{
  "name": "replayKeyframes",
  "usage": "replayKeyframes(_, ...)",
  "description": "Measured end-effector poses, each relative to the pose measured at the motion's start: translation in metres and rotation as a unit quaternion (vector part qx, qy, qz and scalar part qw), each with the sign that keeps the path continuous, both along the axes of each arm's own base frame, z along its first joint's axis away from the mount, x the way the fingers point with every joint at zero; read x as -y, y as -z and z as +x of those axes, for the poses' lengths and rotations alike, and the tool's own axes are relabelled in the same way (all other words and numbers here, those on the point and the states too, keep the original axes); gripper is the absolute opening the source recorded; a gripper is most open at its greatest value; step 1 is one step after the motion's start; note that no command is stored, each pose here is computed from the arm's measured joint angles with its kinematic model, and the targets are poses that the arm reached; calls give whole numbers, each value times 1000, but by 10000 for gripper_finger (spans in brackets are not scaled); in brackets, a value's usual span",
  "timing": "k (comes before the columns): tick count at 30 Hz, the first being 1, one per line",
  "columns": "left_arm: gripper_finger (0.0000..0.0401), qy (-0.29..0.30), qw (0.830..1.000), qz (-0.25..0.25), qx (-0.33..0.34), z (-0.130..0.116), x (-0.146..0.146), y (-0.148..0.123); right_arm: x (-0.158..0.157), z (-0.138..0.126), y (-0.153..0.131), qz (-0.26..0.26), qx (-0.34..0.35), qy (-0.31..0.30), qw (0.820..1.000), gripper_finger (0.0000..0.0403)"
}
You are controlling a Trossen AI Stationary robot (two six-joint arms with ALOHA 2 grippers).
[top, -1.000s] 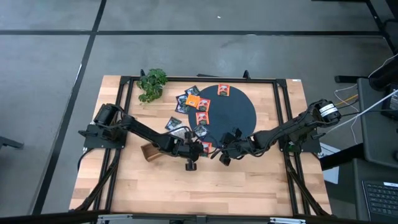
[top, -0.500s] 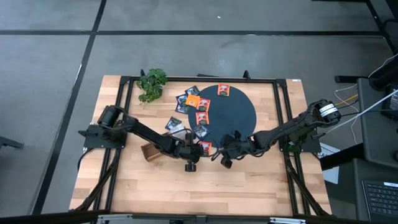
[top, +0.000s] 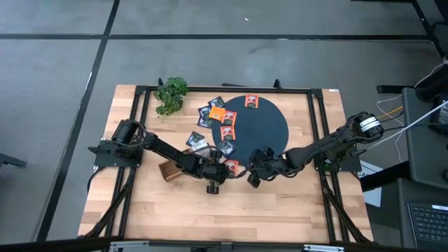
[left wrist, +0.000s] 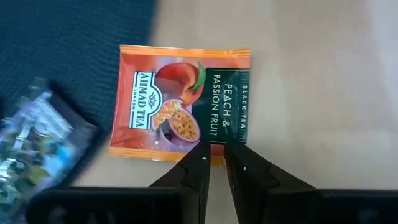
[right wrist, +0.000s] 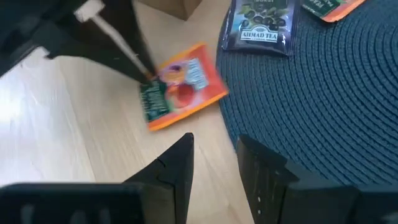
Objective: Pick & Place Tea
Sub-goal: Put the orange tea bag into the middle section of the wooden organizer
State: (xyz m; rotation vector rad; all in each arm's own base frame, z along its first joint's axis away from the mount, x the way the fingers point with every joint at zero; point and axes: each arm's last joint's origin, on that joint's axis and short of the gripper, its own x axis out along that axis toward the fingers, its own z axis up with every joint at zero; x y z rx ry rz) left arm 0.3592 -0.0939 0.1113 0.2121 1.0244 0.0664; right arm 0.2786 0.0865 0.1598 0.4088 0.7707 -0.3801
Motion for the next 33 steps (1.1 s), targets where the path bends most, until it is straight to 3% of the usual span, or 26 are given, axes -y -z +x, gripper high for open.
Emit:
replayKeyframes(9, 51, 43, 998, 20, -30, -9, 14, 2, -2, 5, 4, 53, 7, 8, 999, 124)
replayKeyframes(15, 51, 85, 995, 43, -40, -15, 27, 2, -11, 25, 29, 126, 29, -30, 991, 124)
replayKeyframes(20, 51, 110, 991, 53, -44, -20, 38, 2, -13, 32, 51, 141, 26, -28, 989, 127)
replayKeyframes(33, 21, 118, 990, 73, -36, -23, 45, 3, -6, 44, 58, 176, 62, -16, 982, 222)
